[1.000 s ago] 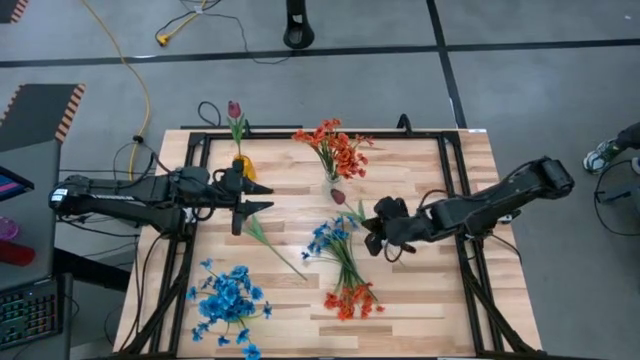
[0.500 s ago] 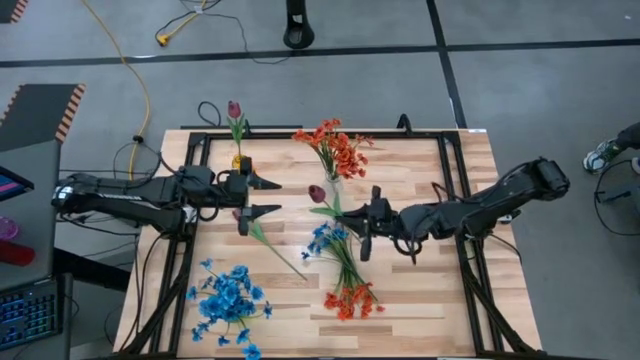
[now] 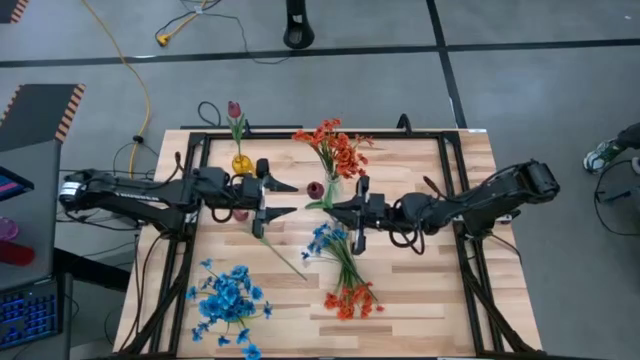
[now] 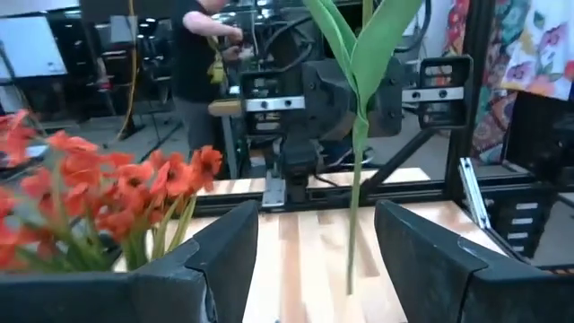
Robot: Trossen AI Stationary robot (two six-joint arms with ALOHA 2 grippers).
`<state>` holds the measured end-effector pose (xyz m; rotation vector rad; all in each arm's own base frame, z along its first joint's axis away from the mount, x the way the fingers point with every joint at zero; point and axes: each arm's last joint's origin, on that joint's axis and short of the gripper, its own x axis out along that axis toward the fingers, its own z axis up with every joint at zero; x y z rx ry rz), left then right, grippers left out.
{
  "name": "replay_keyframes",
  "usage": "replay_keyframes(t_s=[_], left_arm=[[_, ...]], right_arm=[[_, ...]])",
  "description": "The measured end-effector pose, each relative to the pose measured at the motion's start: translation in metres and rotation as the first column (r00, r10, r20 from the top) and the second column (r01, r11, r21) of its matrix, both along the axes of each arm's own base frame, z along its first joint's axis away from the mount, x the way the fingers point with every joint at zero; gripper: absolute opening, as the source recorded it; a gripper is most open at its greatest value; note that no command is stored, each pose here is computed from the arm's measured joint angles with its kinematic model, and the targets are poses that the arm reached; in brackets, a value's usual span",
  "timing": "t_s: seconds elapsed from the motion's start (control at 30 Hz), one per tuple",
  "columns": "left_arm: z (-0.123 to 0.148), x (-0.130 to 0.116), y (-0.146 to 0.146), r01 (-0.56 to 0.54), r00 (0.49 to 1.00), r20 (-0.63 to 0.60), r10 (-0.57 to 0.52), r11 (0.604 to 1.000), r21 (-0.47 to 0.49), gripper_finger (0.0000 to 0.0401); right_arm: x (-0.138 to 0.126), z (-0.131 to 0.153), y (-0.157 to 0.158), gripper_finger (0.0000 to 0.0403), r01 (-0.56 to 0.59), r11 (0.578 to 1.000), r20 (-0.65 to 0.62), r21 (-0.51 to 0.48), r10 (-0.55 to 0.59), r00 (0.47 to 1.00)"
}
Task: Sort flowers into vase by color
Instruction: Put the right red flower into the yellow vase
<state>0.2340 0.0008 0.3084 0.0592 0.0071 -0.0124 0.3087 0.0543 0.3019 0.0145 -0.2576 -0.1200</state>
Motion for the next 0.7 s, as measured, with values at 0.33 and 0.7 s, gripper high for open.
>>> replay_keyframes(t_s=[0.33, 0.7], left_arm=[[-0.015, 0.022, -0.002, 0.06, 0.998, -0.008, -0.06, 0.998, -0.014, 0.0212], [-0.015, 0.023, -0.005, 0.117, 0.993, 0.005, -0.117, 0.993, -0.016, 0.0205]], right_arm=[[0.04, 0.005, -0.011, 0.0036, -0.03, 0.997, 0.008, -0.068, 0.03, 1.0], [0.066, 0.004, -0.01, 0.0036, 0.006, 0.98, -0.006, -0.2, -0.007, 1.0]])
